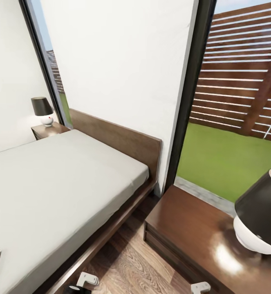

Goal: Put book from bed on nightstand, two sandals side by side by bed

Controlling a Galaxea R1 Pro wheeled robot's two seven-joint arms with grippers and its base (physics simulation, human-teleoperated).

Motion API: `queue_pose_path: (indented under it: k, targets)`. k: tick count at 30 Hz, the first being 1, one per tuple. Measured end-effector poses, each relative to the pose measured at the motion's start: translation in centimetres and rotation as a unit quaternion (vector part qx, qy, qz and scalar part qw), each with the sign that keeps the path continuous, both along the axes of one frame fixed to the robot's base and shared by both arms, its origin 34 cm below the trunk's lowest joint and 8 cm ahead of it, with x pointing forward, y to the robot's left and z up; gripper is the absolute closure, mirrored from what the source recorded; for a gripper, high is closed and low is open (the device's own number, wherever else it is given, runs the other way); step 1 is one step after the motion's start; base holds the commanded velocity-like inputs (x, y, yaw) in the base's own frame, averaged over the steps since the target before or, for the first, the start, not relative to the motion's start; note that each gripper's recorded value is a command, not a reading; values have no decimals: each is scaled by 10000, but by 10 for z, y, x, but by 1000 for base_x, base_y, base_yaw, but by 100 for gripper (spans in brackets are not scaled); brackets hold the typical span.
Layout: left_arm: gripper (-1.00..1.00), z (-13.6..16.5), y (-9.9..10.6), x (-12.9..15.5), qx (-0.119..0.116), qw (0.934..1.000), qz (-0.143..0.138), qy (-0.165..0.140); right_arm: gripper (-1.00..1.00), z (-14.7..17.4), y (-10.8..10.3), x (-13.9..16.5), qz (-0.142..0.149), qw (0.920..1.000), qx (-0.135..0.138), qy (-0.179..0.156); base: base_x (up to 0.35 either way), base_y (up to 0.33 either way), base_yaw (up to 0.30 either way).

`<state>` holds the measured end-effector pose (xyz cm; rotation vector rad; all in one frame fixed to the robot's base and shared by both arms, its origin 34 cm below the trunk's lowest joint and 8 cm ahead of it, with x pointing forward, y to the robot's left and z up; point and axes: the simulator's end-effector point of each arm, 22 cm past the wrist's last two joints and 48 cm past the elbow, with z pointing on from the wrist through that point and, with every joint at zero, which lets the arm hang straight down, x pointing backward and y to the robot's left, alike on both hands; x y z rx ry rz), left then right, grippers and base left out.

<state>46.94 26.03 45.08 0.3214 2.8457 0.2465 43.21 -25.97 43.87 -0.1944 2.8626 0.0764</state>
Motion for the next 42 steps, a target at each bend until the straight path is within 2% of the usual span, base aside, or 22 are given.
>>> queue_pose_path:
  k: [12,42]
  targets:
    - [-100,0,-2,-1,-10,10000,-3,4,-100,0,0,0,-3,10000,0,1,-1,-86,7]
    - [-100,-6,-3,-12,-118,9999,10,33,-100,1,-3,3,1,10000,-4,-92,0,-6,1]
